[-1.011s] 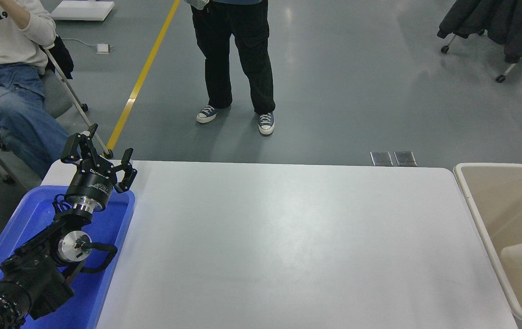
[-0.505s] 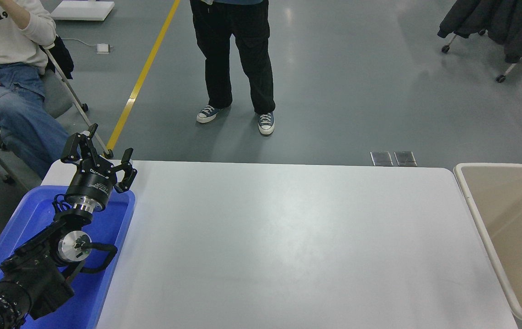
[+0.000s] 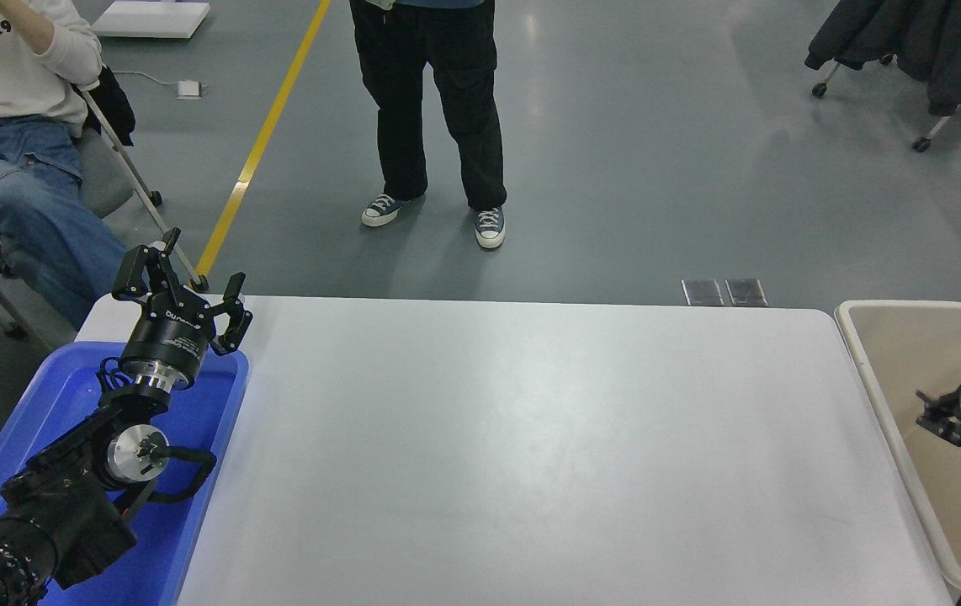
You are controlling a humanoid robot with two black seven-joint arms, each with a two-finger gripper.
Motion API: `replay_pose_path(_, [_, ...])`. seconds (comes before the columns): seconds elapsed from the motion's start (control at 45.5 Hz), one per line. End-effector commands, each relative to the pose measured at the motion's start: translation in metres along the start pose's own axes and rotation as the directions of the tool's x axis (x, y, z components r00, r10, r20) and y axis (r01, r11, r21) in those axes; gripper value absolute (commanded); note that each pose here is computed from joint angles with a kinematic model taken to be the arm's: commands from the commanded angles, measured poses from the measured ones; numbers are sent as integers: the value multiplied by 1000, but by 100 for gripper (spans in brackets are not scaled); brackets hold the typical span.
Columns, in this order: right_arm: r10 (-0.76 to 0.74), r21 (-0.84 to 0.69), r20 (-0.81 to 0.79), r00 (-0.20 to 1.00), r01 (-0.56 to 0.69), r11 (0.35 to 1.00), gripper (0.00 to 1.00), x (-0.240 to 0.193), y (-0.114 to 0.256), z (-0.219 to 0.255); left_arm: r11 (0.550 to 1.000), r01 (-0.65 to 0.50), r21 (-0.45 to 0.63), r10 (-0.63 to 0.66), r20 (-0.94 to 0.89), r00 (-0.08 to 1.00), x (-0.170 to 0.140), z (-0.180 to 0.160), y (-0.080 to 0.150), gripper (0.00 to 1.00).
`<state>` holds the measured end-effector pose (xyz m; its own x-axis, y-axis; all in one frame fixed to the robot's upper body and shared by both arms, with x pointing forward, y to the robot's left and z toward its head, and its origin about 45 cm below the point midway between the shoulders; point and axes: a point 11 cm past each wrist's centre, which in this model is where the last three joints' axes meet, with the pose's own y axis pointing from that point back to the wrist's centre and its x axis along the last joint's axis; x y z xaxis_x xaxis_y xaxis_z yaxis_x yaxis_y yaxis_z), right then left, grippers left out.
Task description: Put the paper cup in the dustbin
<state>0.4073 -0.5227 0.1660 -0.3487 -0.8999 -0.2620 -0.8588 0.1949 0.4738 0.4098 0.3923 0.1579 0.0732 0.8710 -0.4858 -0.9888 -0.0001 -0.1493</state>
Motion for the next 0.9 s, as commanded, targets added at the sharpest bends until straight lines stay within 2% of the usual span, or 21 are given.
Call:
replay_pose_path(0.0, [-322, 52, -6, 947, 322, 945, 99, -82, -7, -22, 1000, 0, 0, 0, 0, 1000, 0, 0, 0, 100])
replay_pose_path(0.11, [-455, 80, -5, 890, 454, 887, 99, -124, -2, -25, 1000, 1, 0, -1, -1, 1000, 0, 0, 0, 100])
replay_pose_path(0.176, [-552, 91, 3, 834, 550, 830, 99, -158, 5, -22, 1000, 0, 0, 0, 0, 1000, 0, 0, 0, 100])
replay_pose_path(0.374, [-653, 87, 24, 757, 649, 756, 99, -200, 16, -11, 1000, 0, 0, 0, 0, 1000, 0, 0, 0, 100])
replay_pose_path(0.747, [-683, 88, 96, 724, 677, 730, 100, -233, 14, 24, 1000, 1, -1, -1, 0, 1000, 0, 0, 0, 100])
replay_pose_path(0.879, [-644, 57, 127, 755, 643, 764, 100, -251, 7, 50, 1000, 1, -1, -1, 0, 1000, 0, 0, 0, 100])
